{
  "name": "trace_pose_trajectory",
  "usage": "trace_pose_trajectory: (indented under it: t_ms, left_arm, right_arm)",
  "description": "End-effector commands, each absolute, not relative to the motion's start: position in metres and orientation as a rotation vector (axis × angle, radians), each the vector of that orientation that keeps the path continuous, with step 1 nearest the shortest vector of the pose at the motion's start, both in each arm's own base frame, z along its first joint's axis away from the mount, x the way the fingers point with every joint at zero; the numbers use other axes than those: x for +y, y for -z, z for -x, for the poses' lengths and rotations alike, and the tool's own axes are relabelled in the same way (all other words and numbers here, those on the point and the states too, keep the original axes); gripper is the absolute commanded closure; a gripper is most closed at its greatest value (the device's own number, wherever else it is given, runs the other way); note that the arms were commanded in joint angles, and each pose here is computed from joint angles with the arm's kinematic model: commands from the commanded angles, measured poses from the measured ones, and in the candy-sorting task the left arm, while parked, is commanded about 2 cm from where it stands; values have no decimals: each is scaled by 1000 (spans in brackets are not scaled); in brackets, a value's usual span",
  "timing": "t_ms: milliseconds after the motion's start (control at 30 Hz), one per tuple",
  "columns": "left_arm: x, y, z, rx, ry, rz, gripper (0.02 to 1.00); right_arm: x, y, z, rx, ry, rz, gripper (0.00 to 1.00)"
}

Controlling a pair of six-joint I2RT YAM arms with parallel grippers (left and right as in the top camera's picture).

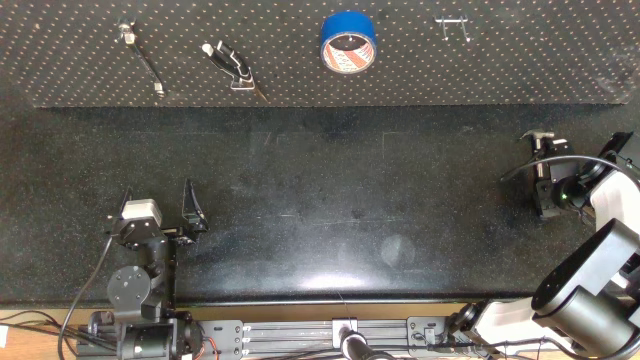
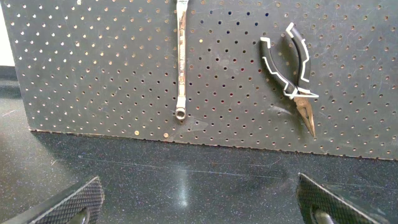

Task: Place Tools Onto Pegboard

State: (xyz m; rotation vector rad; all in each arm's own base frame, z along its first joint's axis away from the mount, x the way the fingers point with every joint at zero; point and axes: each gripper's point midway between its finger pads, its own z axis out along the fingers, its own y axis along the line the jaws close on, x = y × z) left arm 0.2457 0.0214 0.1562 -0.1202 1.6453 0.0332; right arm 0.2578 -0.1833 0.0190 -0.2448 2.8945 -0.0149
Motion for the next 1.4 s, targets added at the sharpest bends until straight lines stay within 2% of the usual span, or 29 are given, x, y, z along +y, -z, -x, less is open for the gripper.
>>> trace_pose_trajectory:
  t_ms: [33,433,467,500,567,867,1000,1100,1300,1400]
  left_arm:
    - [24,-156,-245,1644,-47,130,23]
    - [24,-156,-245,1644,-47,130,23]
    - [24,-156,-245,1644,-47,130,23]
    - [24,-156,-245,1644,-47,130,23]
    - [24,-156,-245,1644,-47,130,23]
    - [24,-156,-245,1644,-47,130,23]
    - [24,-156,-245,1644,-47,130,23]
    - [24,-156,-245,1644,-47,130,23]
    - [24,-156,-245,1644,-47,130,23]
    - [24,-156,-245,1644,-47,130,23]
  right_arm:
    - [-178,-12,-255,2909,-20,266,796]
    - [-178,-12,-255,2907,-17,284,798]
    - [-178,-12,-255,2907,-17,288,814]
    - [-178,-12,-255,2907,-17,288,893]
    - [-178,-12,-255,2907,-17,288,923]
    - [-178,-12,-255,2906,-18,286,923]
    - [-176,-16,-259,2890,-44,201,923]
    - [-176,-28,-263,2852,-19,195,925]
    - [-162,-89,-266,2698,36,222,923]
    - [-153,-119,-258,2652,49,68,923]
